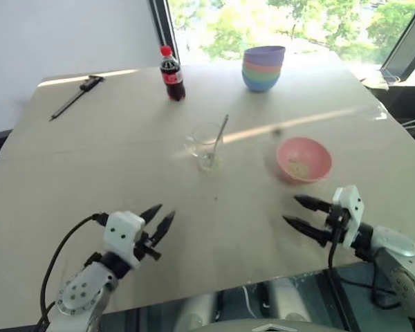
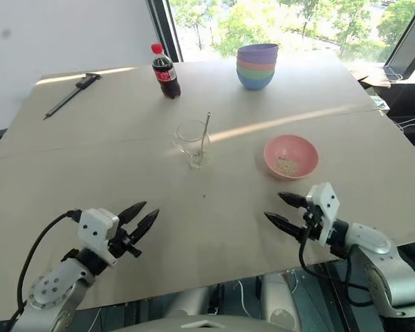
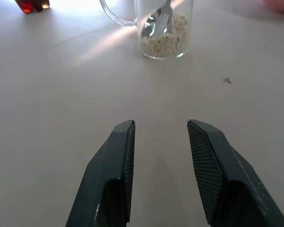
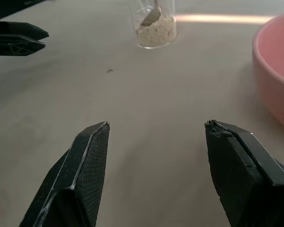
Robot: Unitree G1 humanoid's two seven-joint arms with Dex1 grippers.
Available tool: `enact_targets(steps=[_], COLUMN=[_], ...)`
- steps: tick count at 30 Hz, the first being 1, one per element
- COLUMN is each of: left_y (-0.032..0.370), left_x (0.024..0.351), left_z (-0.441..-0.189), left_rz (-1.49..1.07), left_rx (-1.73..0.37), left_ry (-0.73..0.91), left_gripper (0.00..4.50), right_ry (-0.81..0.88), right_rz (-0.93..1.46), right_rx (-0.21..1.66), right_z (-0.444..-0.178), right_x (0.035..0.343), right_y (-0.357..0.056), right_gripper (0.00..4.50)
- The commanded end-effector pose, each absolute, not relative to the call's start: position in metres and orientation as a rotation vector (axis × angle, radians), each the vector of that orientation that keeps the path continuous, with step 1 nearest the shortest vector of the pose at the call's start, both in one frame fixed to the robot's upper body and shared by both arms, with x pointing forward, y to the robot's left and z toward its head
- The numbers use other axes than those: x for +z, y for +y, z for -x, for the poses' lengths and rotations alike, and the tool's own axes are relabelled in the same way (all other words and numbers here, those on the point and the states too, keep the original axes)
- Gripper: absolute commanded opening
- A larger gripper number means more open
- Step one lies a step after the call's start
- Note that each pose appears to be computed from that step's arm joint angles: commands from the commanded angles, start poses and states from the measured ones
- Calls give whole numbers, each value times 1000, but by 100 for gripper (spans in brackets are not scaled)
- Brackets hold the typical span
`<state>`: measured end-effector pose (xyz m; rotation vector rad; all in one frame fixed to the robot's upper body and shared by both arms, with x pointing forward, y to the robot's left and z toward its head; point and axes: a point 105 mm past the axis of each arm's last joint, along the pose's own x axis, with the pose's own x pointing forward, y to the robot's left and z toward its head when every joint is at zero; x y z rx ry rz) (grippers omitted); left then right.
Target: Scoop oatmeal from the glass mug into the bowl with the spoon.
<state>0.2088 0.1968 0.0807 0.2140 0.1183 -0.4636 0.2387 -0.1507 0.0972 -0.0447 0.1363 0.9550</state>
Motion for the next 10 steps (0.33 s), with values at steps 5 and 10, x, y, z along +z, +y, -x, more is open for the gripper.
enact_targets(steps=[5,10], left_y=[195,194], left_x=[80,78], left_z=[-205,-203], left_rz=[-203,-227], left_rx=[-489,-504], left_ry=[95,98], left_gripper=[399,448], right_ry=[115,148], right_rz=[35,27], right_rx=[965,954], right_z=[-240,-239], right_x=[97,93], right_y=[-153,-153], right_gripper=[450,450])
